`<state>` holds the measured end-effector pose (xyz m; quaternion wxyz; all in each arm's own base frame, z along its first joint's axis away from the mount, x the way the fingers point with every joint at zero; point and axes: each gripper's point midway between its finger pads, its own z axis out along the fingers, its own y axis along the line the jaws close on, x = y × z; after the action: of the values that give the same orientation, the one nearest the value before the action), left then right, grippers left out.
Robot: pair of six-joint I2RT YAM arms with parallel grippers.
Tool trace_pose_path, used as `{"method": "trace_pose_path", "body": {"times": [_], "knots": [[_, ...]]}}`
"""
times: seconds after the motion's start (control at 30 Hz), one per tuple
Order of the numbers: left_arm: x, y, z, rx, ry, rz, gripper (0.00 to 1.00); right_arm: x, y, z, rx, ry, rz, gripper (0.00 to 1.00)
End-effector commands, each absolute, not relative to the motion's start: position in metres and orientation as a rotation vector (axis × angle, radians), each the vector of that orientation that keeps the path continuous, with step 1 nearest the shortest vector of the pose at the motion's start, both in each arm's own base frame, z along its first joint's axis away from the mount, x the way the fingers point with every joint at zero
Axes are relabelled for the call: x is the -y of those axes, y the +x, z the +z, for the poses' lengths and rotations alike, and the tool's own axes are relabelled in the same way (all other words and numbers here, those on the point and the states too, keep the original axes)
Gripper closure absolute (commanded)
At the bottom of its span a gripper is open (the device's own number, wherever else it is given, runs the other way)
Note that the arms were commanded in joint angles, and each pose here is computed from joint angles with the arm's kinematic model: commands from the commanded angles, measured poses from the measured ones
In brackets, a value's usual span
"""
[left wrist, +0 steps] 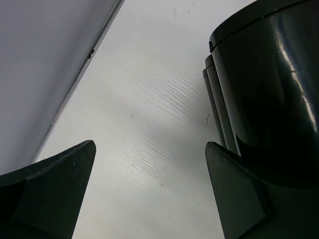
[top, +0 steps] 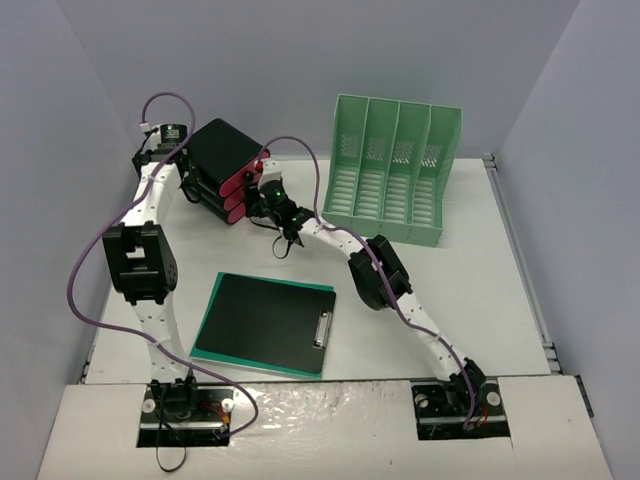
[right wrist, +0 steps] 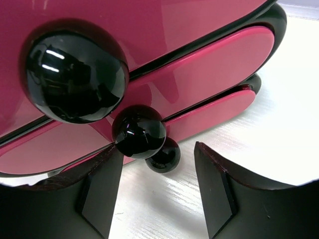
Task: Organize the desk
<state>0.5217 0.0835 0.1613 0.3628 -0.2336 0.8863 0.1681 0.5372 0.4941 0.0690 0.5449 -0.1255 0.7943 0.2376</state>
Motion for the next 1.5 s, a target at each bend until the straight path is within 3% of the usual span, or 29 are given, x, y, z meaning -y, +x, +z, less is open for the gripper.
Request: {"method": "trace_pose_path", "body": {"times": [0.0, 0.4, 0.87, 1.2, 1.47], "knots": [[-0.074, 0.530, 0.204, -2.182, -0.582, 0.392, 0.10, -0.505, 0.552, 0.126, -1.732, -0.214, 0.651, 0.44], [-0.076, 0.531, 0.206, -2.173, -0.587, 0.393, 0.10, -0.488, 0.536, 0.125, -1.808, -0.252, 0.606, 0.43], [-0.079, 0.526, 0.221, -2.142, -0.613, 0.388, 0.10, -0.437, 0.484, 0.203, -1.855, -0.273, 0.553, 0.44], [-0.083, 0.510, 0.233, -2.125, -0.659, 0.395, 0.10, -0.399, 0.405, 0.198, -2.094, -0.238, 0.634, 0.42], [-0.094, 0.466, 0.250, -2.102, -0.718, 0.493, 0.10, -0.362, 0.326, 0.177, -2.272, -0.155, 0.782, 0.39]]}}
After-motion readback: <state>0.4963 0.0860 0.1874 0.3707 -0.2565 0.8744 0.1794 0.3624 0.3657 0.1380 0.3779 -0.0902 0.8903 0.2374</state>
